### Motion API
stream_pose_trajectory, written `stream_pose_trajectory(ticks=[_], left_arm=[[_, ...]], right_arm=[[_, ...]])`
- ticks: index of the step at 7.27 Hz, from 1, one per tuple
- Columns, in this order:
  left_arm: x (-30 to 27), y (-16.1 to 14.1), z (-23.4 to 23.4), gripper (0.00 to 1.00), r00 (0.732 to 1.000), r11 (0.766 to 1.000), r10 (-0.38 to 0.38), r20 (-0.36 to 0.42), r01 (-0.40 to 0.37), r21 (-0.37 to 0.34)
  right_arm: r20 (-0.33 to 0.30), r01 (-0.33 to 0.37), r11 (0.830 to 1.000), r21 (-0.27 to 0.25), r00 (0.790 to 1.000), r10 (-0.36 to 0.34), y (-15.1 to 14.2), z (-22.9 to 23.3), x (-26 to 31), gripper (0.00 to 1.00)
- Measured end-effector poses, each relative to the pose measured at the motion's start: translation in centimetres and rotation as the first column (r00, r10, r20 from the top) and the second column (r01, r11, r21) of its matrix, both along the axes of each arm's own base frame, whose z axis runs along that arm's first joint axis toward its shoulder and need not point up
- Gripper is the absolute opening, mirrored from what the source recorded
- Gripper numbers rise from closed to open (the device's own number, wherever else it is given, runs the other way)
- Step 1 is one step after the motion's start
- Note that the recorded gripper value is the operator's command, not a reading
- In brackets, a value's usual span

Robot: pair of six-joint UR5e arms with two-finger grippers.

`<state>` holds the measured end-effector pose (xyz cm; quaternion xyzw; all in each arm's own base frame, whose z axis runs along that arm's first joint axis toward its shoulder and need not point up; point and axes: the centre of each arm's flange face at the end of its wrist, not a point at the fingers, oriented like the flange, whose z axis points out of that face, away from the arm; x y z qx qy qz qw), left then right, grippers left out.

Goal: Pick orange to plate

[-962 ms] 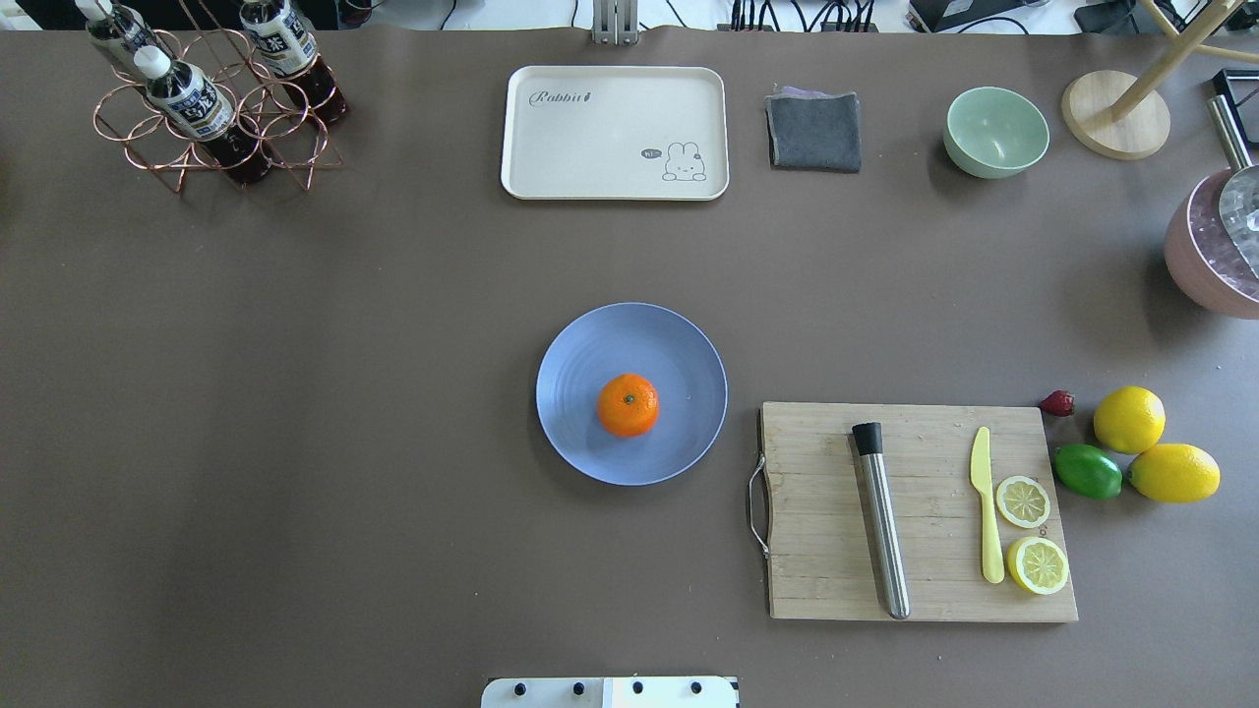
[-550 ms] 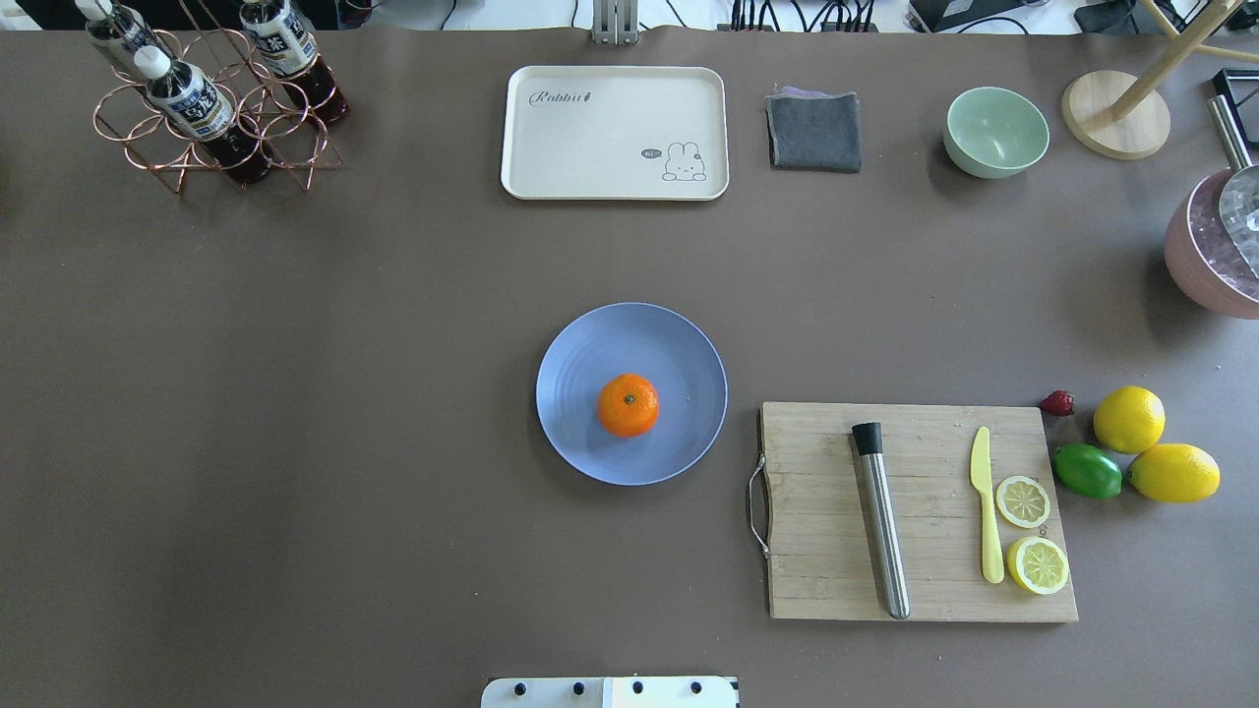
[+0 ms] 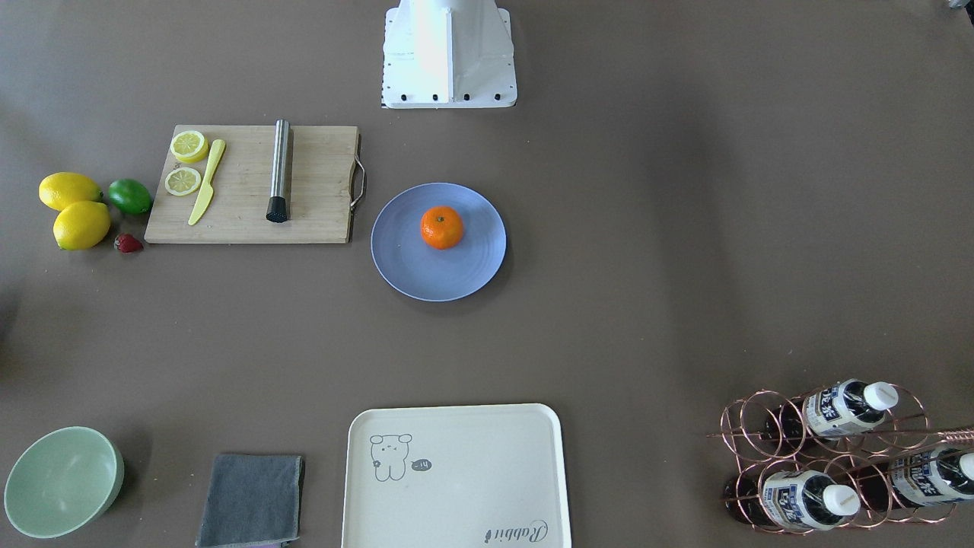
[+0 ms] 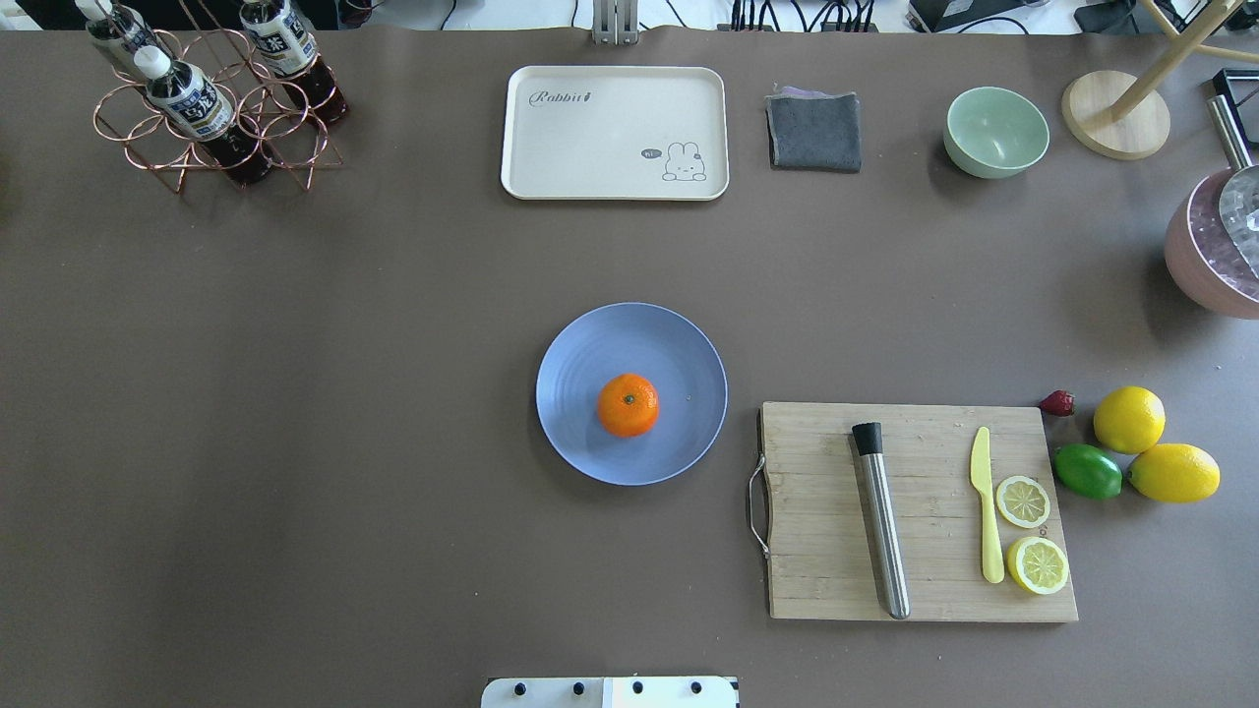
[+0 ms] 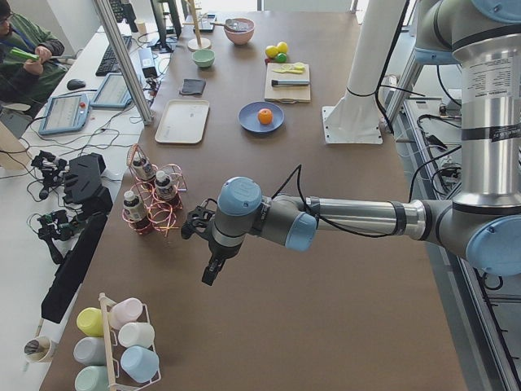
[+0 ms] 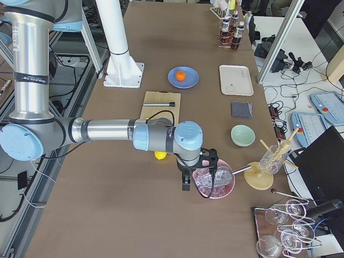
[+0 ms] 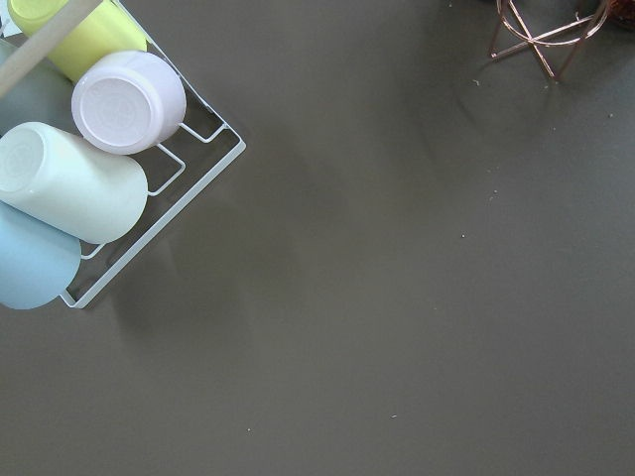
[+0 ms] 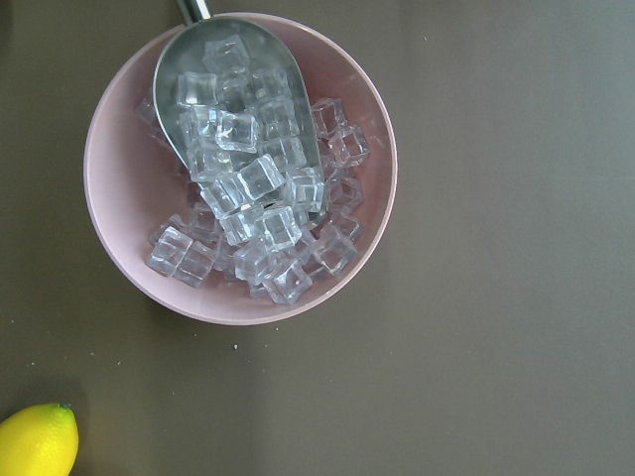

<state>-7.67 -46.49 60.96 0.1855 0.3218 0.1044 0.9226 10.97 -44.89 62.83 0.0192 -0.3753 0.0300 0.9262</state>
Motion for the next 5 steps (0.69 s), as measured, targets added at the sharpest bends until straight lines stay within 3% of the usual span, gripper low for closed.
stream_pose_trajectory(ticks=[5], left_arm=[[0.0, -0.24, -0.38, 0.98, 1.0, 1.0, 0.0, 0.0, 0.0, 0.012]], right_arm=[[0.0, -0.002, 1.0, -0.002, 1.0, 0.002, -0.08, -0.03, 0.01, 1.0]])
